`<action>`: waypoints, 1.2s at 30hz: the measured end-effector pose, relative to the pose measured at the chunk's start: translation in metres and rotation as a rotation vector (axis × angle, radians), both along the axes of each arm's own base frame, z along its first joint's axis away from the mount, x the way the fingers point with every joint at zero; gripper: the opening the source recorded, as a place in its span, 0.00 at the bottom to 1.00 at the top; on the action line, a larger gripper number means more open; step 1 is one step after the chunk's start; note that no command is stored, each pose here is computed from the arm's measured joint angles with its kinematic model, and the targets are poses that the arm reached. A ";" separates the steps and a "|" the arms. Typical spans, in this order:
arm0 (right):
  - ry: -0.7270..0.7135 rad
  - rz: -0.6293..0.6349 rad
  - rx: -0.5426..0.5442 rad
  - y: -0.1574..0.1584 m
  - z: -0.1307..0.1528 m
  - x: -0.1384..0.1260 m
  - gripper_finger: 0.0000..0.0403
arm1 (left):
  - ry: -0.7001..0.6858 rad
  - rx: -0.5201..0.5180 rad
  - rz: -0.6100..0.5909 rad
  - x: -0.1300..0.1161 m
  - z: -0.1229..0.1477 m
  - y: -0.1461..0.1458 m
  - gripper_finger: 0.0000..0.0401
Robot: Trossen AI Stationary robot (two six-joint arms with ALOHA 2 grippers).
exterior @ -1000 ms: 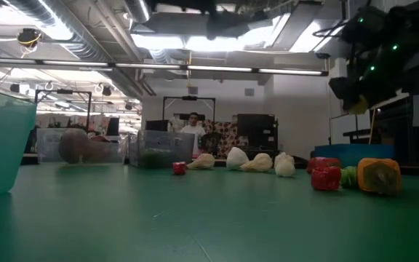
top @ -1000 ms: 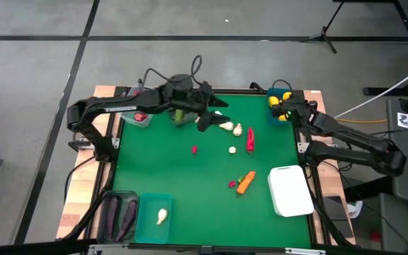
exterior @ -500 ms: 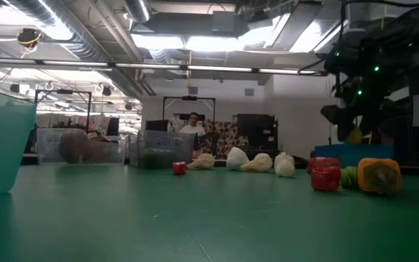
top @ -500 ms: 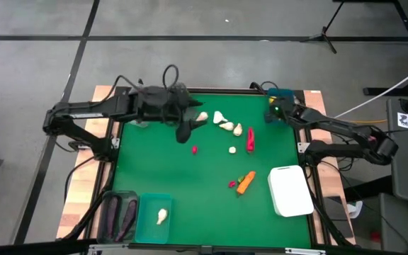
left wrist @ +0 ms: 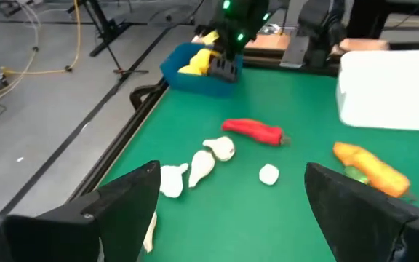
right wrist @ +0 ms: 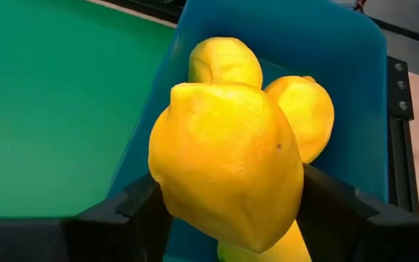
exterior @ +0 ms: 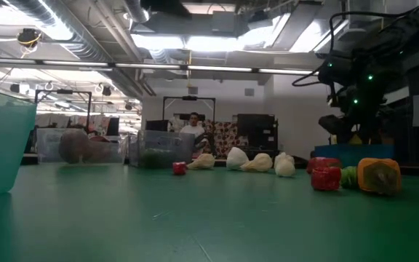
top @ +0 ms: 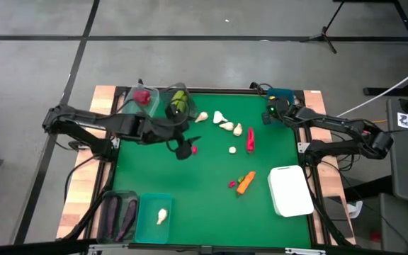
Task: Sort produce into baskets
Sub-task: Put the lemon into the blue bin, then put the garlic into the green bin
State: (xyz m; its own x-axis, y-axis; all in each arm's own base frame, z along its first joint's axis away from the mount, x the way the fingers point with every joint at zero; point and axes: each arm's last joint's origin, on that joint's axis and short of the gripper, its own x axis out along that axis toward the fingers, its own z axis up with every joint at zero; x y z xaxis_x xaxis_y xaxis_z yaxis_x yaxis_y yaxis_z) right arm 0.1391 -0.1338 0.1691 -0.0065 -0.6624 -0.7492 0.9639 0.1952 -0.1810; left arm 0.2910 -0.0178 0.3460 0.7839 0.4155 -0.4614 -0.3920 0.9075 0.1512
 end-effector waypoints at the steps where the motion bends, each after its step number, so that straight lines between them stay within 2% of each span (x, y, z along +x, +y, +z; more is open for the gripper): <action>1: 0.002 0.005 0.001 0.000 0.000 0.000 0.61 | 0.006 0.002 0.004 0.000 -0.006 0.001 0.84; 5: -0.016 0.033 0.031 0.001 -0.001 0.001 0.64 | 0.008 0.006 0.010 0.002 -0.031 0.003 0.84; 9: -0.011 0.055 0.038 0.001 -0.001 0.001 0.74 | 0.012 0.005 0.016 0.002 -0.049 0.004 0.84; 13: -0.009 0.052 0.032 0.001 0.000 0.001 0.85 | 0.011 0.005 0.015 0.001 -0.055 0.004 0.84; 16: -0.021 0.053 0.021 -0.002 0.007 0.004 0.89 | -0.001 0.004 0.016 0.002 -0.054 0.004 0.84; 23: -0.037 0.080 0.006 -0.008 0.033 0.012 0.88 | -0.058 -0.045 0.052 0.007 -0.054 0.007 0.84; 28: -0.019 0.107 0.021 -0.009 0.046 0.014 0.87 | -0.100 0.018 0.075 0.025 -0.061 0.018 0.84; 33: 0.006 0.138 0.062 -0.007 0.049 0.013 0.87 | -0.167 0.028 0.143 0.051 -0.082 0.040 0.84; 36: 0.012 0.141 0.069 -0.007 0.048 0.013 0.87 | -0.173 -0.004 0.201 0.062 -0.100 0.055 0.84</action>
State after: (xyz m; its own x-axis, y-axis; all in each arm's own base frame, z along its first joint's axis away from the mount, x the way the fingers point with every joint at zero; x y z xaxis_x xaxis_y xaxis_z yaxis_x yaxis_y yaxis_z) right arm 0.1521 -0.1406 0.2175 0.0741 -0.6040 -0.7935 0.9238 0.3414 -0.1736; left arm 0.3534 0.0372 0.2464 0.7535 0.5689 -0.3296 -0.5838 0.8095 0.0626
